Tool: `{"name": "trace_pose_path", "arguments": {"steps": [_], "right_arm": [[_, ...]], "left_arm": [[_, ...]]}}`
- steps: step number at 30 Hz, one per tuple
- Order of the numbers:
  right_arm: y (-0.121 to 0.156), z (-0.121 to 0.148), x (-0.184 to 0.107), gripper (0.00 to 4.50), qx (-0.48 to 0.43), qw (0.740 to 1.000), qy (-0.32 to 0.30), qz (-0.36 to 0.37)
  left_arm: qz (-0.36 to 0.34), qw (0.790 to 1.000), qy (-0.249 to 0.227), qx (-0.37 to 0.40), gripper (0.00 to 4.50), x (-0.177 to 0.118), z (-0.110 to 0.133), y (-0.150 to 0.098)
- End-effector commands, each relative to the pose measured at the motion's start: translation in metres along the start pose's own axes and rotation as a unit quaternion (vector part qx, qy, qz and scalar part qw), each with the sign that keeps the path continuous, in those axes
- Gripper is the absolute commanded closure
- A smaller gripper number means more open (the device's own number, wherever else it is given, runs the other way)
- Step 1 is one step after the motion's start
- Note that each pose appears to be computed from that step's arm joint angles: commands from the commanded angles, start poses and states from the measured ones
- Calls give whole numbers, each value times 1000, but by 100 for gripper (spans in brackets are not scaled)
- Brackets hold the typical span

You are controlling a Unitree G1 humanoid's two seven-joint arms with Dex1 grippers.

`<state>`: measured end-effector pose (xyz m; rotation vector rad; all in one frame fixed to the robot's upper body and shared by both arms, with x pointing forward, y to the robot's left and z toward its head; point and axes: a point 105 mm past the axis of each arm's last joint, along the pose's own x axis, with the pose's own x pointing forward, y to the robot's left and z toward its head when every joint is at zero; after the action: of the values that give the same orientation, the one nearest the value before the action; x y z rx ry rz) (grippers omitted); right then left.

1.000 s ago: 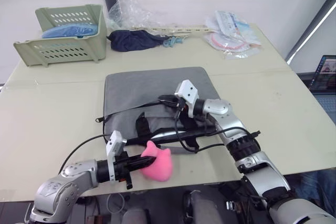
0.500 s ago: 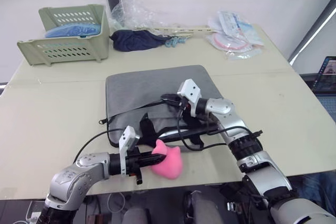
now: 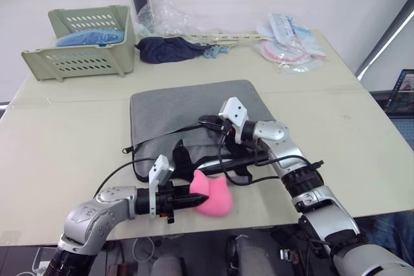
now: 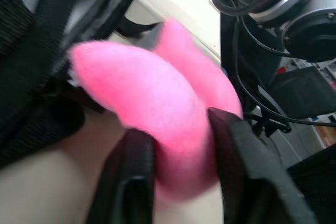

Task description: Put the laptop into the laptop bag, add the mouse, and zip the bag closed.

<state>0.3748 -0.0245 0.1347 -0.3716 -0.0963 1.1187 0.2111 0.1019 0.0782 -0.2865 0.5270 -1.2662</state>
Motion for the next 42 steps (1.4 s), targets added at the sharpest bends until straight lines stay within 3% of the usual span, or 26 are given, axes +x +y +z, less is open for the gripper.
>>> {"name": "trace_pose_path", "arguments": {"steps": [1, 3, 10, 14, 20, 25, 32, 42], "right_arm": [[16, -75, -17, 450, 65, 990, 126, -8], [16, -74, -17, 450, 66, 990, 124, -8], [12, -49, -10, 450, 60, 996, 66, -13], [8, -7, -9, 450, 65, 998, -22, -15], [5, 56, -27, 450, 65, 991, -117, -17], [12, 88, -51, 450, 64, 988, -139, -8], [16, 81, -69, 450, 69, 993, -98, -9], [21, 53, -48, 450, 21, 999, -38, -14]], "left_arm": [[-4, 1000, 4, 18, 73, -23, 4, -12], [11, 1000, 11, 18, 5, -39, 1, -13], [75, 996, -7, 54, 5, -101, 29, -6], [109, 988, -26, 107, 5, -124, 61, 6], [108, 978, -36, 174, 5, -123, 98, 17], [87, 972, -38, 216, 5, -106, 116, 27], [62, 966, -46, 246, 5, -89, 135, 34], [61, 964, -39, 256, 5, -91, 135, 37]]}}
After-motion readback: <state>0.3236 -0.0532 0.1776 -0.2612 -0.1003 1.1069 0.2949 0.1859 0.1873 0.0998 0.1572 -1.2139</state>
